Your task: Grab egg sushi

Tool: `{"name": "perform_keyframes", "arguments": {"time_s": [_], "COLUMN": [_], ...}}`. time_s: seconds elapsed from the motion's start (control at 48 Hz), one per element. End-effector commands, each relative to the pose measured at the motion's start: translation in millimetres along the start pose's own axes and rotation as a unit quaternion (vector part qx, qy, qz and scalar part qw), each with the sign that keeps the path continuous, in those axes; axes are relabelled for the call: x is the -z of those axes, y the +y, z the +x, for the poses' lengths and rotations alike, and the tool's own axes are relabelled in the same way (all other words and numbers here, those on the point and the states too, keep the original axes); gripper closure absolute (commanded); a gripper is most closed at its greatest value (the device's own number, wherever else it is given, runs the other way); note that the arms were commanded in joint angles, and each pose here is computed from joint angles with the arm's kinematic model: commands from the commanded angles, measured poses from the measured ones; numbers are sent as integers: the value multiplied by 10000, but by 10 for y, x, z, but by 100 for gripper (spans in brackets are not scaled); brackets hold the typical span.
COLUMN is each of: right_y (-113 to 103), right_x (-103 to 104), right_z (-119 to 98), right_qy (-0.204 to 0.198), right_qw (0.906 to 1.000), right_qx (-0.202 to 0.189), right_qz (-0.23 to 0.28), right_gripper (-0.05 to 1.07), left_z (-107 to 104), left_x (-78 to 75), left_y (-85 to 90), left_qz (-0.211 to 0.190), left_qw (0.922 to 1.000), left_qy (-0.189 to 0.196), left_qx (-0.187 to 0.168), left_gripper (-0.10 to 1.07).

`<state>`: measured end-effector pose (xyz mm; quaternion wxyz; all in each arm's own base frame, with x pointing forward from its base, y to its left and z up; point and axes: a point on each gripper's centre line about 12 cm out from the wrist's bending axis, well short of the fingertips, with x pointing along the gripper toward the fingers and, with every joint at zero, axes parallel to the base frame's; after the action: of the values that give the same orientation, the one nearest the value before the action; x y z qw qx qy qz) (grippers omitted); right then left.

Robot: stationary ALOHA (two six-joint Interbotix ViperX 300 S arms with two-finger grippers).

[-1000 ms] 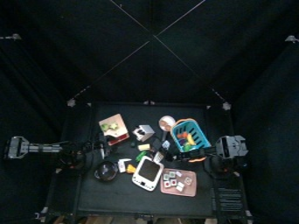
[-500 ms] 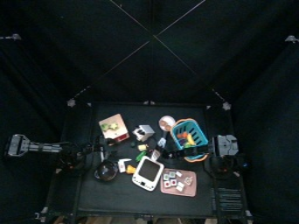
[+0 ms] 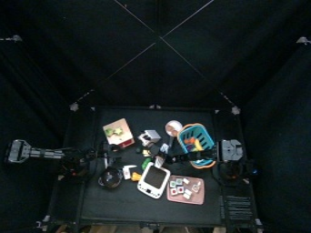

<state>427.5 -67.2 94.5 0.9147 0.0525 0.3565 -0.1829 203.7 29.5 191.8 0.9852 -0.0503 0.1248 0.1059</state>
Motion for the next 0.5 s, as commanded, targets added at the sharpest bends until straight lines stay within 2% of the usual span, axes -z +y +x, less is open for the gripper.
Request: {"name": "perform_keyframes", "arguments": {"time_s": [0.0,0.479], "right_y": [-2,-41], "right_x": [-109,-187], "right_z": [-59,-139], "right_qy": [-140,-243], "right_qw": [9999,9996], "right_qx": [-45,-39], "right_qz": [31,144], "right_gripper": [20,24], "left_z": [12,12], "left_x": [-45,-46], "left_y": [-8,0], "left_qz": [3,5], "left_qw": [10000,10000], "left_qy": [-68,-70], "left_qx": [9,-10], "left_gripper": [6,6]}}
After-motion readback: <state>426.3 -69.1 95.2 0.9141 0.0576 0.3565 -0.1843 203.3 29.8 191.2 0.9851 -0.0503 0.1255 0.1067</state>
